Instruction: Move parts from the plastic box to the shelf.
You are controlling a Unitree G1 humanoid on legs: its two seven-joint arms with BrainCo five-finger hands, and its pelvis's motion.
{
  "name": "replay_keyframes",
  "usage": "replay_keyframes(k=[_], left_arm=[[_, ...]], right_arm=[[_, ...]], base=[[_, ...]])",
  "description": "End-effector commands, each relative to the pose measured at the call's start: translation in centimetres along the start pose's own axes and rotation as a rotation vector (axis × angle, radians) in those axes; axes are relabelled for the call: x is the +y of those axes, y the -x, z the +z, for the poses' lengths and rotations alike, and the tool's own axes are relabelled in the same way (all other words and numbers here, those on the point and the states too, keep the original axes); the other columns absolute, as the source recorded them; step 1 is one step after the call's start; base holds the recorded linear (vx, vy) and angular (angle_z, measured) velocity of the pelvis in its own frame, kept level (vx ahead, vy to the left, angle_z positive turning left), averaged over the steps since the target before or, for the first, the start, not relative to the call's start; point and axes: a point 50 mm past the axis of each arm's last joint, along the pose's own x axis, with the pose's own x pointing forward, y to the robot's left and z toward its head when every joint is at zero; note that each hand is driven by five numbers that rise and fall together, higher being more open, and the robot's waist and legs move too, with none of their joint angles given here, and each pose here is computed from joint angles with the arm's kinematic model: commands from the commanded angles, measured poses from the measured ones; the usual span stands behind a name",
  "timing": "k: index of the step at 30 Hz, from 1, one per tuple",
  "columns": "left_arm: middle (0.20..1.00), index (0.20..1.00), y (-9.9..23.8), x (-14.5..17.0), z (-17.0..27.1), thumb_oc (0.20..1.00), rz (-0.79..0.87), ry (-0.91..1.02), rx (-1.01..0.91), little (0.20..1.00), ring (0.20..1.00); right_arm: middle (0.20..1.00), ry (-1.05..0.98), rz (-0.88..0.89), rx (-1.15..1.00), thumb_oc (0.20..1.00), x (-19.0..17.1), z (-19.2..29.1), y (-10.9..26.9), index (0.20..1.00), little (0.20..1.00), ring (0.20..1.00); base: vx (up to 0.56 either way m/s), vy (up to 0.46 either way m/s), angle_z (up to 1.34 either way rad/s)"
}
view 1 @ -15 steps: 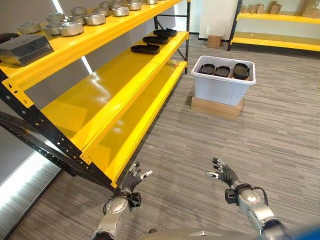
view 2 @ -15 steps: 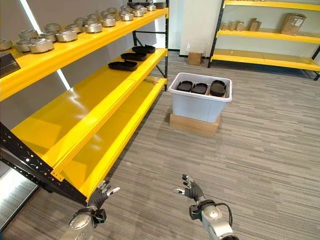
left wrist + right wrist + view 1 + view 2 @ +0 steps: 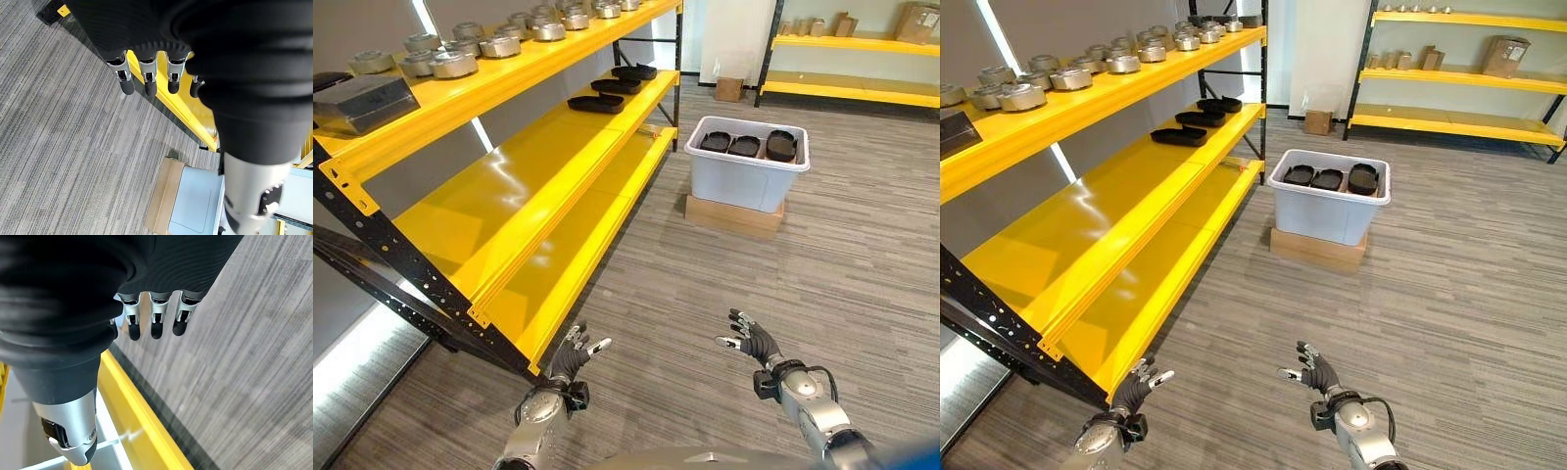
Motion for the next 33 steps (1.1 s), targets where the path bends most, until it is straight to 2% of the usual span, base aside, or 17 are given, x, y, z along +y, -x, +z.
replay_keyframes(k=[1,20,33], left_arm=[[1.000,1.000,-1.2,-0.4,2.7,1.000,-0.040,-0.050,-0.107,1.000,1.000],[1.000,1.000,-1.5,-0.5,4.1,1.000,-0.035,-0.032,-0.151,1.000,1.000],[1.000,1.000,-1.2,-1.7,5.4,1.000,-0.119,-0.043,-0.197,1.000,1.000]], right_arm=[[1.000,0.013,0.026,-0.099,1.000,0.3,2.1,-0.4,1.000,1.000,1.000],[1.000,0.043,0.045,-0.155,1.000,0.2,3.9,-0.7,1.000,1.000,1.000],[1.000,0.032,-0.005,-0.192,1.000,-1.6,5.1,-0.6,1.000,1.000,1.000]], base=[[0.00,0.000,0.00],[-0.01,-0.025,-0.01],[0.03,-0.208,-0.11]])
